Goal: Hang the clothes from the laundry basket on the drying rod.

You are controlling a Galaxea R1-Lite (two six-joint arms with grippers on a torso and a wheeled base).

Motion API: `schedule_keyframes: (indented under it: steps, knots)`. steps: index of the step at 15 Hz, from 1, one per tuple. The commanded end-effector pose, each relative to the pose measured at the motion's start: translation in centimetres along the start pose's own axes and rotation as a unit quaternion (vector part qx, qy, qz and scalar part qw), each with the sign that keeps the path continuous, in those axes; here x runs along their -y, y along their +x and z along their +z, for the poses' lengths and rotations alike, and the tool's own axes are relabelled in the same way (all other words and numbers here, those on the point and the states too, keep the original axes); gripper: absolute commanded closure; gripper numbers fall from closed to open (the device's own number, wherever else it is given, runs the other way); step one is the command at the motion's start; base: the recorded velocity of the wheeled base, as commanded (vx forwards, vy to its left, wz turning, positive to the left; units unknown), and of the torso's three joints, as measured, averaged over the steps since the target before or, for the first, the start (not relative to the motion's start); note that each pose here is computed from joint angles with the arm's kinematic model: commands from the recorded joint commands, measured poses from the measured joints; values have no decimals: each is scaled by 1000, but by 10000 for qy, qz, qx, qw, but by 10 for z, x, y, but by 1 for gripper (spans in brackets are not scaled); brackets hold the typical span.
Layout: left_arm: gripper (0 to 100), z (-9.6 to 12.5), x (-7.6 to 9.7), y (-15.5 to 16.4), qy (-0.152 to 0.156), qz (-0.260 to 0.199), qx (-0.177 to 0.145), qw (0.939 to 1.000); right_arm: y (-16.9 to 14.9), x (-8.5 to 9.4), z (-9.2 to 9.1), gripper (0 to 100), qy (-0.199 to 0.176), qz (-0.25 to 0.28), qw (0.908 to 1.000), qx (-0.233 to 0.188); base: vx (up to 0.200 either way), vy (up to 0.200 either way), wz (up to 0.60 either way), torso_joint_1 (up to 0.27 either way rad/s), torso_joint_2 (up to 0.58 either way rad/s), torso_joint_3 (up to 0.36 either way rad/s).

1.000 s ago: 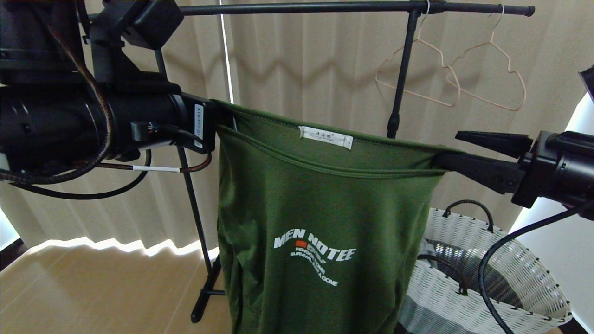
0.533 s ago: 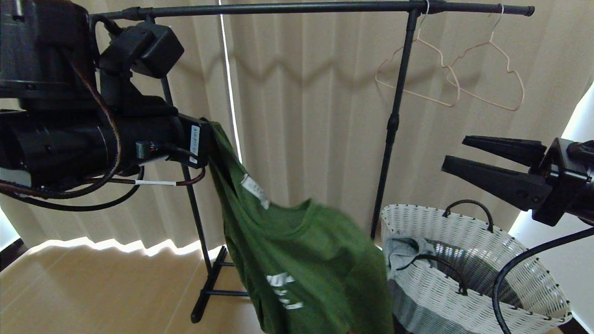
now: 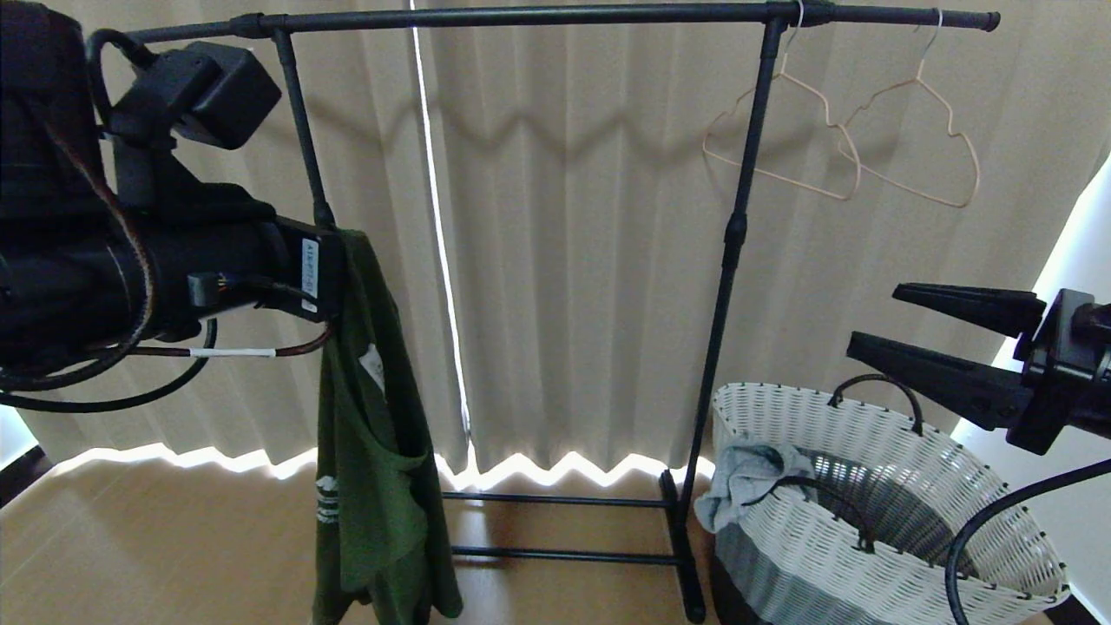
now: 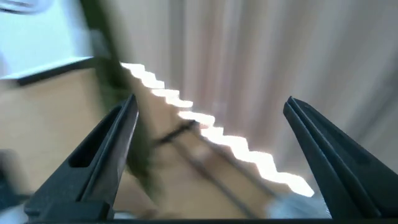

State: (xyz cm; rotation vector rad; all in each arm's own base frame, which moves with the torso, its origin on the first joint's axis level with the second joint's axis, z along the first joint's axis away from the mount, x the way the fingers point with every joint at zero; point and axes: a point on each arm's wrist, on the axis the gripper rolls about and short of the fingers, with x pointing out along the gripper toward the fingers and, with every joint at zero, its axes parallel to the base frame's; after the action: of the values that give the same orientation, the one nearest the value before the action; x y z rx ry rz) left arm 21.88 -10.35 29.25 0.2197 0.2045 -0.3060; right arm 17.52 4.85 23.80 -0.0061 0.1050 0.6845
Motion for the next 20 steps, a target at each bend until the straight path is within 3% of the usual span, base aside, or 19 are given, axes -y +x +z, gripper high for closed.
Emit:
schedule_keyframes:
  steps: [1, 3, 7, 8, 11, 15, 20]
  knots:
    - [100, -2, -11, -18, -60, 192, 90, 9998, -6, 18, -7, 0, -171, -556, 9980, -252, 0, 0, 0, 0, 0, 0]
    - [100, -10, -20, -34, -90, 380, 84, 9992, -11, 29, -13, 0, -321, -1359, 9893, -427, 0, 0, 0, 0, 0, 0]
    - [100, -14, -36, -67, -208, 760, 323, 9964, -16, 31, -13, 0, -778, -2244, 9699, -546, 0, 0, 0, 0, 0, 0]
    - [100, -21, -38, -72, -244, 819, 228, 9961, -17, 32, -13, 0, -823, -2521, 9623, -598, 0, 0, 0, 0, 0, 0]
    - [100, -32, -35, -72, -239, 657, 94, 9975, -20, 31, -15, 0, -859, -2723, 9562, -639, 0, 0, 0, 0, 0, 0]
    - [100, -26, -36, -77, -237, 625, 223, 9975, -26, 28, -27, 0, -888, -3040, 9445, -869, 0, 0, 0, 0, 0, 0]
    - [100, -34, -34, -73, -213, 584, 113, 9980, -28, 28, -22, 0, -941, -3100, 9430, -765, 0, 0, 0, 0, 0, 0]
